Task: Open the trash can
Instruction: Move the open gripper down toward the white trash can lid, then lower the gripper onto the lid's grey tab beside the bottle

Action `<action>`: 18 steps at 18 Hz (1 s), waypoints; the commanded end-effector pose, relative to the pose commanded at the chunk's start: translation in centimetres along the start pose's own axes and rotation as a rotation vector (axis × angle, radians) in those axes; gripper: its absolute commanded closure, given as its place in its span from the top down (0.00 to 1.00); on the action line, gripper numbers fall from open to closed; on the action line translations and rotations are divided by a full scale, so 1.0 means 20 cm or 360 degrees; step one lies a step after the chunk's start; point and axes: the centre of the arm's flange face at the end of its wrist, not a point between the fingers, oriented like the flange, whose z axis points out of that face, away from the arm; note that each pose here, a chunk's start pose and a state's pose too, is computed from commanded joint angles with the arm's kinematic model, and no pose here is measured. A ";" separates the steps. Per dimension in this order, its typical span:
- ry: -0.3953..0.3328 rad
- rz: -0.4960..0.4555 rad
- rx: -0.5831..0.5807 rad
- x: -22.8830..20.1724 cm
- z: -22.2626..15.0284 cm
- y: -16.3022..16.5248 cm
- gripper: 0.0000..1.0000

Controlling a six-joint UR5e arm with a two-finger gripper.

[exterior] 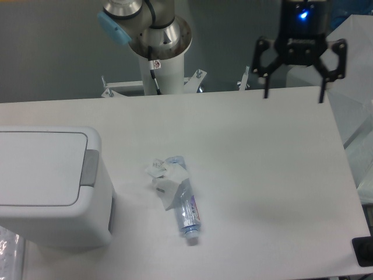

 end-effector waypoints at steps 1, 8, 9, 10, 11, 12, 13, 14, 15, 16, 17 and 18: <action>0.0025 -0.0055 -0.0002 0.07 0.02 -0.03 1.00; 0.0159 -0.0256 -0.0065 0.41 0.19 -0.08 1.00; 0.0187 -0.0286 -0.0076 0.48 0.24 -0.09 1.00; 0.0197 -0.0321 -0.0067 0.53 0.28 -0.09 1.00; 0.0192 -0.0352 -0.0027 0.57 0.31 -0.10 1.00; 0.0177 -0.0394 0.0025 0.59 0.33 -0.10 1.00; 0.0171 -0.0436 0.0079 0.62 0.35 -0.11 1.00; 0.0170 -0.0474 0.0123 0.66 0.36 -0.12 1.00; 0.0172 -0.0499 0.0138 0.68 0.38 -0.12 1.00; 0.0175 -0.0507 0.0135 0.69 0.39 -0.11 1.00; 0.0196 -0.0492 0.0118 0.73 0.42 -0.11 1.00; 0.0210 -0.0490 0.0098 0.76 0.45 -0.10 1.00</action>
